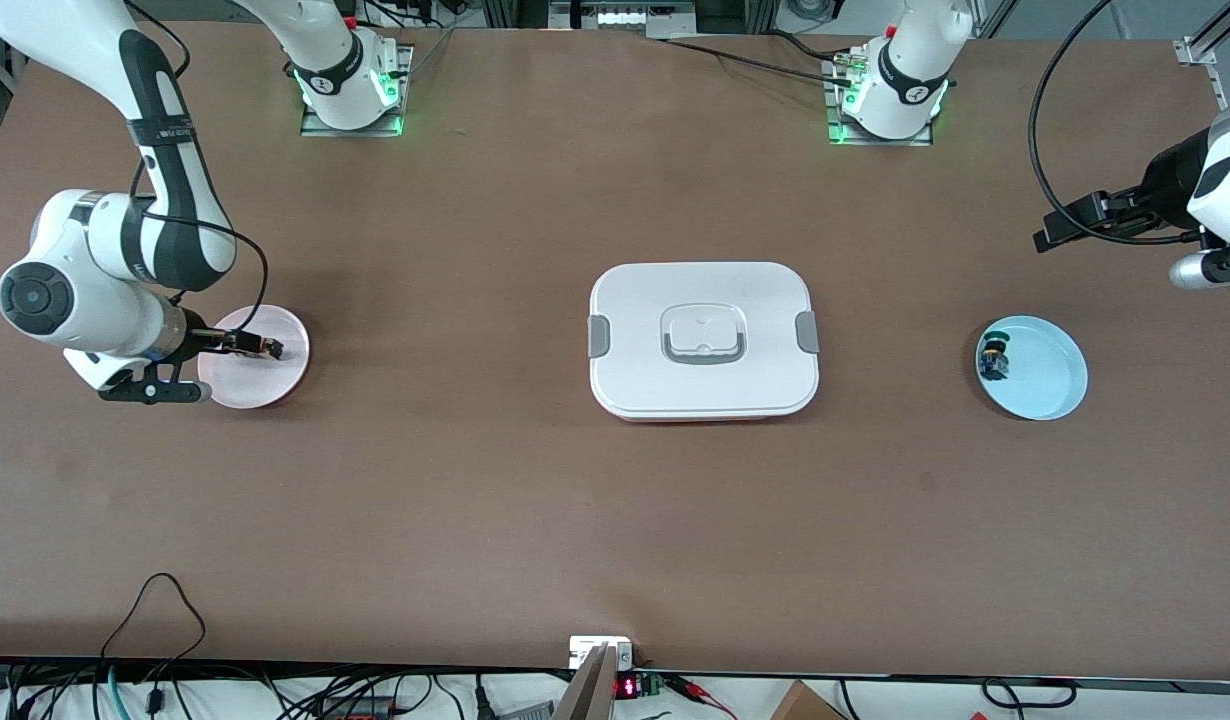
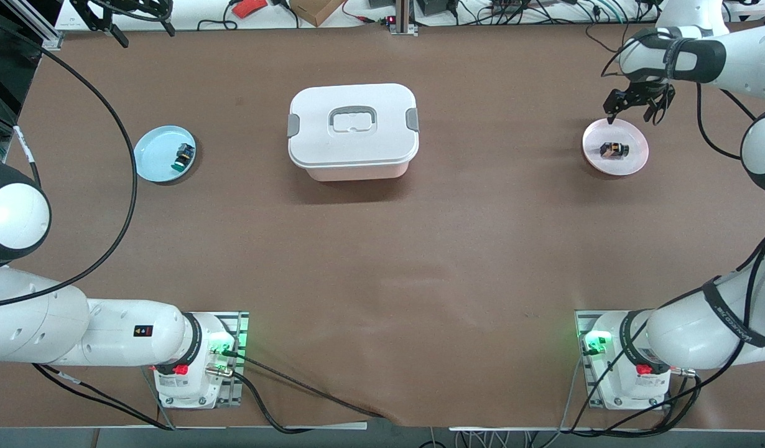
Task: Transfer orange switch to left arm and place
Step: 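Lower the right gripper over the orange switch on the white plate, then close the right gripper on the orange switch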
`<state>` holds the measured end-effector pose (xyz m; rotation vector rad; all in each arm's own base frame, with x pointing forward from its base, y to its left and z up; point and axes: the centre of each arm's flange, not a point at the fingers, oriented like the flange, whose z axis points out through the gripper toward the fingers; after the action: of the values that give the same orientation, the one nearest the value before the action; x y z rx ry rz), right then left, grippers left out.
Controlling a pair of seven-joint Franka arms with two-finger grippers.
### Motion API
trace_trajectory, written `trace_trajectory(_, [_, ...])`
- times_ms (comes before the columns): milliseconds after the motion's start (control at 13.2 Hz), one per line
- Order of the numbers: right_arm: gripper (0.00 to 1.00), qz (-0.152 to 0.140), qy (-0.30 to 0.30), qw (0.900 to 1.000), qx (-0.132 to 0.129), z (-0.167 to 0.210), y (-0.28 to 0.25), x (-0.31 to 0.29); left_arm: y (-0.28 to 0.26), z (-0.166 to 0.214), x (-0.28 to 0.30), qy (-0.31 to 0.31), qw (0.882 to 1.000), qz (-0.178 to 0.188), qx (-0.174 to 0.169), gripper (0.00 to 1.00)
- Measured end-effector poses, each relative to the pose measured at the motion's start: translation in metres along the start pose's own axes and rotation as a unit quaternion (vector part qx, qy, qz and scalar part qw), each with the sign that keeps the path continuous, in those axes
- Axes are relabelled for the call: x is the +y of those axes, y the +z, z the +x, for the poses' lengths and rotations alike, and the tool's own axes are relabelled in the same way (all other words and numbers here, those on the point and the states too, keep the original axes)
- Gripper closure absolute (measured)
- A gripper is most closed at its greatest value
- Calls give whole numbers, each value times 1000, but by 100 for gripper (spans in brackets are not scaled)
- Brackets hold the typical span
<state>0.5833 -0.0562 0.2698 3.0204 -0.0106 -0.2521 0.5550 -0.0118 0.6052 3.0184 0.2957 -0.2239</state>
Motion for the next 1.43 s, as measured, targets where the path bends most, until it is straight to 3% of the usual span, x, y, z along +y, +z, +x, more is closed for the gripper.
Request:
trace_trajectory(755, [0, -6, -17, 1000, -14, -6, 61, -5, 0, 0, -1, -1, 1000, 0, 0, 0])
trace_trajectory(1434, [0, -6, -24, 999, -22, -10, 82, -1, 0, 0, -1, -1, 1000, 0, 0, 0])
